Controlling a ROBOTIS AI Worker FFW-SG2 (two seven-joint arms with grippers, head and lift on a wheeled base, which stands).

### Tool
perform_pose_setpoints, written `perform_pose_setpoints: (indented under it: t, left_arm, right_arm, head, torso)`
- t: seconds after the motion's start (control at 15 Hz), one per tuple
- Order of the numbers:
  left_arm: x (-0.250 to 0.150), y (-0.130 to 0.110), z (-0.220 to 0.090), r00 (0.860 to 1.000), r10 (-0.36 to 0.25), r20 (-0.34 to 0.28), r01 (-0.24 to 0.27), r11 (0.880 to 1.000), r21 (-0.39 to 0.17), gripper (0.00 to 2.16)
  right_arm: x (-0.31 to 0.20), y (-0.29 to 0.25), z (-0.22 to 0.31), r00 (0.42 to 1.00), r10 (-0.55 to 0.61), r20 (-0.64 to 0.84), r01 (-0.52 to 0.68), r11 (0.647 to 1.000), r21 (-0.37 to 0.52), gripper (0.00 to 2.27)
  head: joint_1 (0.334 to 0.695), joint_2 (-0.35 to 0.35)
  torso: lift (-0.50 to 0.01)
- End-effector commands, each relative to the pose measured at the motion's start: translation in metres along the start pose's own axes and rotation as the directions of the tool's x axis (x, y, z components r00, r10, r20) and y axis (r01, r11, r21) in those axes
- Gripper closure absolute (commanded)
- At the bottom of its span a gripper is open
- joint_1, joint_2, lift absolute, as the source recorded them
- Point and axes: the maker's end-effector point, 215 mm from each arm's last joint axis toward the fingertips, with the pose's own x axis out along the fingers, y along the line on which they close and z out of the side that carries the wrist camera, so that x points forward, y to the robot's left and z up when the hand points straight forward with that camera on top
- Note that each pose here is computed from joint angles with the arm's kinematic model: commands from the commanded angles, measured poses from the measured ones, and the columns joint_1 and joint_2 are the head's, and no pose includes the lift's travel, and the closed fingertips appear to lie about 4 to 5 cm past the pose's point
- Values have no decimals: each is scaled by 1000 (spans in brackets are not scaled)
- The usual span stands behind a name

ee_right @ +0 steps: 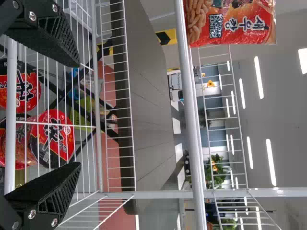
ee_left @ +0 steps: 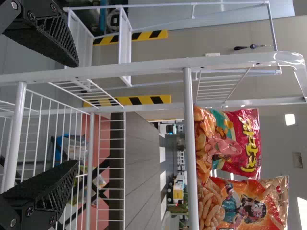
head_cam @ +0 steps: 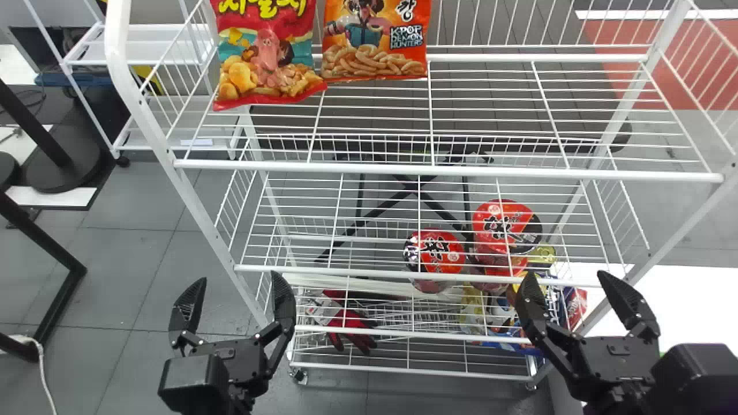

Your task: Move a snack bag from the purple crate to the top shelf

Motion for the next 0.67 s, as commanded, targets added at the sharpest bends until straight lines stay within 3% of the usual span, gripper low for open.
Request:
perform_pose_setpoints:
  t: [0.0, 0.6]
  left_arm:
    - [-1, 0, 0, 1000, 1, 0, -1, 1000, -1, 97]
    - [-5, 0, 1, 1000, 4, 3, -4, 1000, 6, 97]
  right_arm:
    - [-1, 0, 1, 1000, 0, 5, 0, 1000, 0, 73]
    - [-2, 4, 1, 1000, 15, 12, -15, 1000, -14, 73]
  head:
    - [695, 50]
    - [695, 51]
  torso:
    - [-198]
    - [-234]
